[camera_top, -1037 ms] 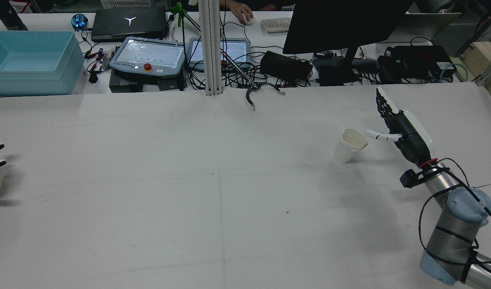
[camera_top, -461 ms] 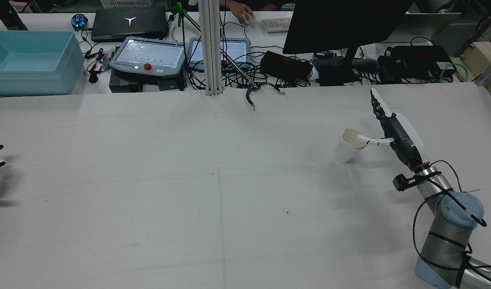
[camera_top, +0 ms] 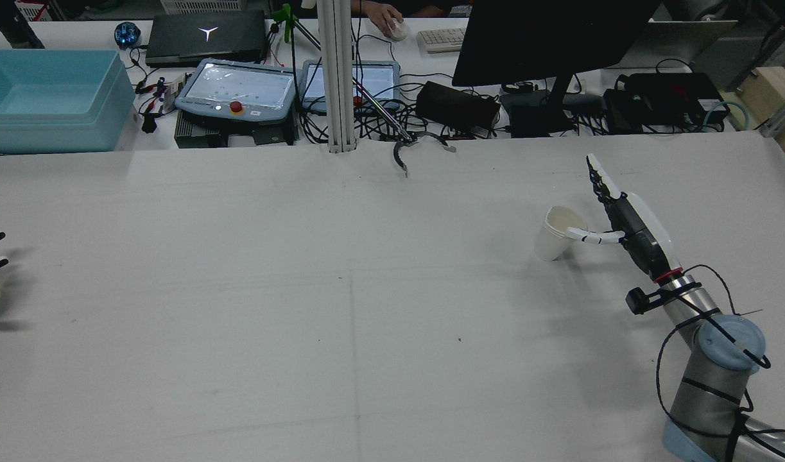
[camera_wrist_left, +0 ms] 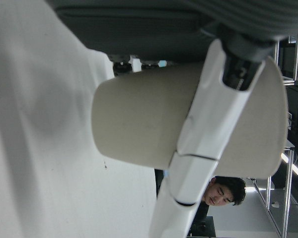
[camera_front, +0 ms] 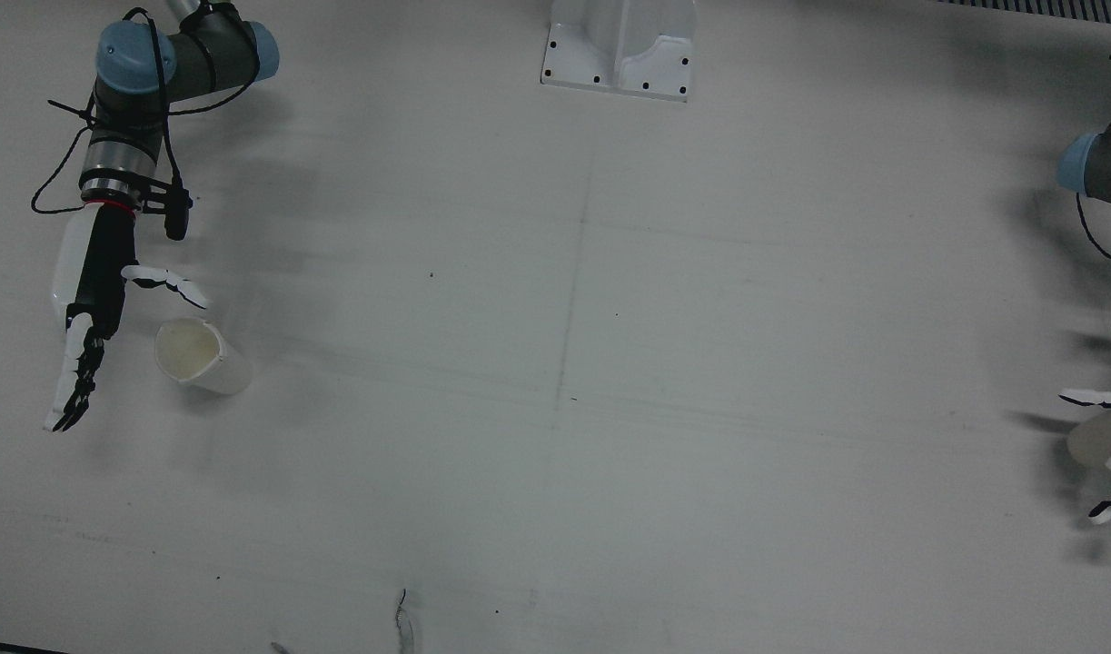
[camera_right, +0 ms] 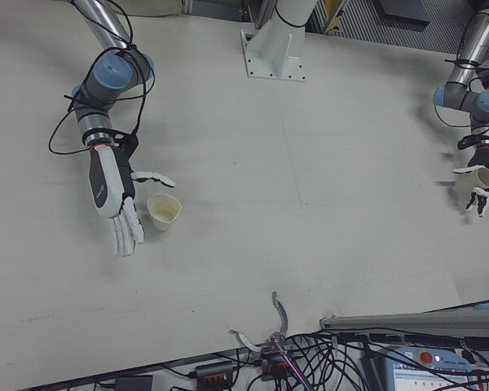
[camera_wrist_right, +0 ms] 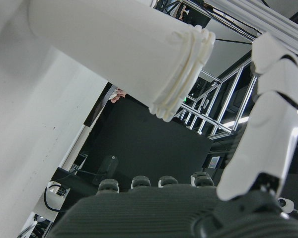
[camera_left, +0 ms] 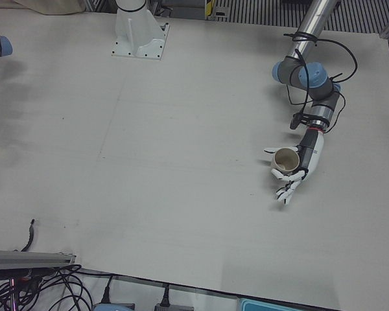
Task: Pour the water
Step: 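Close the right hand fingers on the white paper cup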
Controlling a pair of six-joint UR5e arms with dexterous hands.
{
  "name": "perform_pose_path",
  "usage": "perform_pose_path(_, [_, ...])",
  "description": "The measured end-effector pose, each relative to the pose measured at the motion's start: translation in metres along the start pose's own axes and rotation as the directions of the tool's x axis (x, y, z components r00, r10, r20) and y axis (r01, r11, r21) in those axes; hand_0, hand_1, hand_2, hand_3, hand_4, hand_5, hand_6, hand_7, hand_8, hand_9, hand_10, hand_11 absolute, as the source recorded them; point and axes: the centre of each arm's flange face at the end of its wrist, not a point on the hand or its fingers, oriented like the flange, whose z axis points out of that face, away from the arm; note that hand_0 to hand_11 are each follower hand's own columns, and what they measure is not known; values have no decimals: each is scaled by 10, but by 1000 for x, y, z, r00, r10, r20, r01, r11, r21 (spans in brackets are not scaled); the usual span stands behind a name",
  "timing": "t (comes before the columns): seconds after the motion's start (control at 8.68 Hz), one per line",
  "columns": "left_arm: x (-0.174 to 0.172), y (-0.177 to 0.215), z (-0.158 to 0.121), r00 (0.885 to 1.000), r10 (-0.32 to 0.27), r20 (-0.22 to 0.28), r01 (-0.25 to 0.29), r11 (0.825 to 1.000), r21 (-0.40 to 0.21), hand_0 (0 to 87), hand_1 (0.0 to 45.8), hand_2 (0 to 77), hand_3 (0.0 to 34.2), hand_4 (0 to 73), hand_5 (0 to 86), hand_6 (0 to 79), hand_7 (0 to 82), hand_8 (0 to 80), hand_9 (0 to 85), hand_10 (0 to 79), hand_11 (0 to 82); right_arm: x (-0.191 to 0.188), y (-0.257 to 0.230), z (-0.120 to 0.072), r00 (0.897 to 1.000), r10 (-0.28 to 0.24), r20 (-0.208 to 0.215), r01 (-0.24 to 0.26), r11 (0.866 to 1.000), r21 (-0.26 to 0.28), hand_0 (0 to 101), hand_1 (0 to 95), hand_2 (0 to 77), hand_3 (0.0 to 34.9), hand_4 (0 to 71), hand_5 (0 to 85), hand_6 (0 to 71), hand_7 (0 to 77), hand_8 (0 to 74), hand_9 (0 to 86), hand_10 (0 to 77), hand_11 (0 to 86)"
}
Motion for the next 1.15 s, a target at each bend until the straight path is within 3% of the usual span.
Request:
perform_pose_path(0.23, [0, 0, 0, 1000, 0, 1, 0, 1000, 0, 802, 355, 16, 0, 485, 387, 164, 114, 76, 38, 109, 196, 6, -1, 0, 1000, 18, -3, -18, 1000, -1, 469, 180, 196, 75, 0, 38, 5, 5, 5, 5, 0, 5])
perform_pose_path(0.46, [0, -1, -1, 1000, 1, 0, -1, 1000, 2, 802, 355, 16, 0, 485, 376, 158, 114, 76, 38, 109, 196, 24, 5, 4, 996, 84, -22, -85, 996, -5, 469, 180, 207, 88, 0, 49, 5, 5, 16, 5, 0, 5])
perform_pose_path(0.58, [0, -1, -1, 1000, 1, 0, -1, 1000, 3, 802, 344, 16, 0, 485, 376, 164, 114, 76, 38, 109, 196, 30, 10, 4, 993, 110, -30, -110, 994, -9, 467, 180, 218, 121, 0, 49, 38, 5, 5, 5, 0, 5])
perform_pose_path(0.69, [0, -2, -1, 1000, 2, 0, -2, 1000, 4, 802, 344, 16, 0, 485, 382, 164, 114, 76, 38, 109, 196, 34, 13, 3, 991, 126, -38, -126, 992, -12, 467, 180, 218, 121, 0, 49, 38, 5, 5, 5, 0, 5])
perform_pose_path(1.15, [1, -3, -3, 1000, 2, 0, -2, 1000, 6, 802, 355, 11, 0, 485, 387, 158, 114, 76, 38, 109, 196, 42, 11, -1, 990, 131, -53, -132, 991, -7, 469, 191, 229, 136, 0, 60, 49, 5, 5, 5, 0, 5])
